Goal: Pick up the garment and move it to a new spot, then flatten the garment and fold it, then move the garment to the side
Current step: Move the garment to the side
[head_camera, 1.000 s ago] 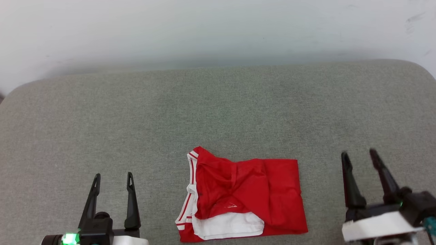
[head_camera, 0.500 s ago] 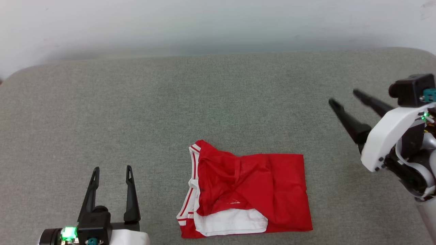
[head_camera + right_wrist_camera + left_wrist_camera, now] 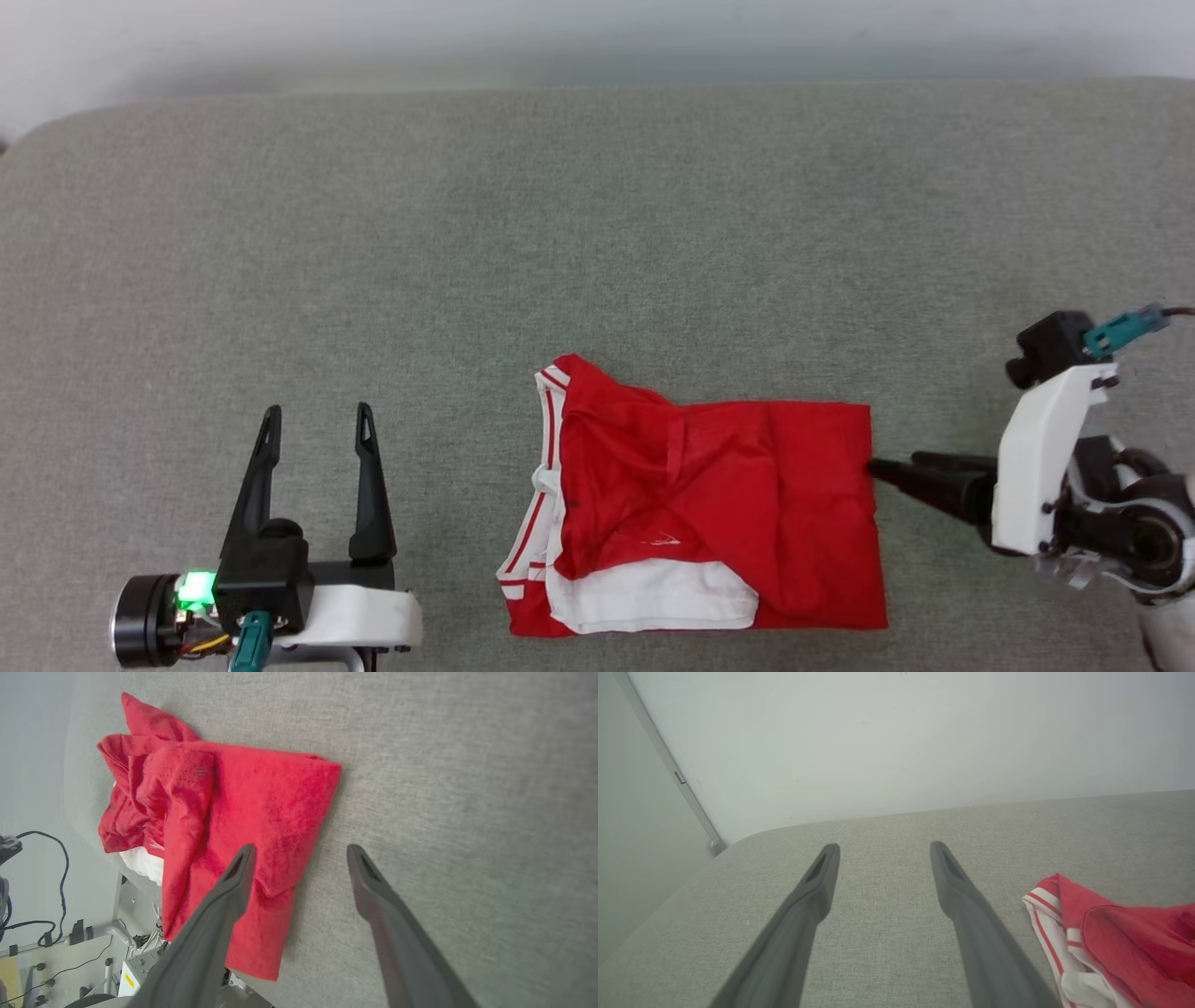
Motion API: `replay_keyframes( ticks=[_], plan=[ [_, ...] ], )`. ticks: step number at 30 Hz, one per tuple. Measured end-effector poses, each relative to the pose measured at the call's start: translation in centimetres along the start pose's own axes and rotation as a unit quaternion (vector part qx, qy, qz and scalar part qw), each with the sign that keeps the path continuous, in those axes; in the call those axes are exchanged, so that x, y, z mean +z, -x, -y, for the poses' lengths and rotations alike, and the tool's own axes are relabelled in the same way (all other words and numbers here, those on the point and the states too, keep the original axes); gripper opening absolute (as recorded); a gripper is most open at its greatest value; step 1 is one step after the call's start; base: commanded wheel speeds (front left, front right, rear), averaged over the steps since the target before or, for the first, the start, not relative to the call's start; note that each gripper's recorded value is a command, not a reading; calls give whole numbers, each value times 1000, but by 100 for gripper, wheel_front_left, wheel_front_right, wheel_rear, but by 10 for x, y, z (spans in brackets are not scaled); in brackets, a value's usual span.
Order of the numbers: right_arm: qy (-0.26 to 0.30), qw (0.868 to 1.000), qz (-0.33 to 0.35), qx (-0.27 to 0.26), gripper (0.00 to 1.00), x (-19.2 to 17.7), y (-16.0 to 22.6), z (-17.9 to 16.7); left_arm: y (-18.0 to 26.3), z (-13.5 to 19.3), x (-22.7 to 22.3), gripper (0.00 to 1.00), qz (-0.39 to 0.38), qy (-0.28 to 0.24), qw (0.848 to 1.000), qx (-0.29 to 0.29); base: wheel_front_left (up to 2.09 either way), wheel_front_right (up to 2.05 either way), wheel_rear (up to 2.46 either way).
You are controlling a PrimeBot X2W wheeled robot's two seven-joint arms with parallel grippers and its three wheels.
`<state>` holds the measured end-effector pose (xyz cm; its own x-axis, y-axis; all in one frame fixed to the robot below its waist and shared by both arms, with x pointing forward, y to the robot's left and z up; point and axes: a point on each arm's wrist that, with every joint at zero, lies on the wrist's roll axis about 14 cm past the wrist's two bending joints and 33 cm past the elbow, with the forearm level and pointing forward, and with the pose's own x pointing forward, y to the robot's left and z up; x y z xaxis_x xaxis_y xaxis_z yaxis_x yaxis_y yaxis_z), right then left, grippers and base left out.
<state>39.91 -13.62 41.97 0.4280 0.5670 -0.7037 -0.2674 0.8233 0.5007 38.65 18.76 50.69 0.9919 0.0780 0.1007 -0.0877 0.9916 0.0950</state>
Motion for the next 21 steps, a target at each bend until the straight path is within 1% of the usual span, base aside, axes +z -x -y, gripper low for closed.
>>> replay_keyframes(
  ticks=[4,7,12,18,20,21],
  plan=[
    [-24,999,-23,25,100,-16,-23,-9,-5,-1,-5,100,-6,-1,1000,1,0,0,0],
    [-34,998,-46,33,100,-32,-38,-13,-8,-3,-8,100,-8,-3,1000,3,0,0,0],
    [-57,996,-51,56,100,-41,-61,-25,-11,-5,-11,100,-12,-5,1000,6,0,0,0],
    [-31,995,-72,60,100,-48,-75,-31,-10,-9,-13,100,-16,-7,1000,13,0,0,0],
    [-19,996,-67,58,0,-48,-76,-31,-9,-10,-13,100,-16,-7,1000,16,0,0,0],
    [-13,996,-67,56,0,-48,-76,-31,-9,-11,-13,100,-16,-7,1000,17,0,0,0]
  ],
)
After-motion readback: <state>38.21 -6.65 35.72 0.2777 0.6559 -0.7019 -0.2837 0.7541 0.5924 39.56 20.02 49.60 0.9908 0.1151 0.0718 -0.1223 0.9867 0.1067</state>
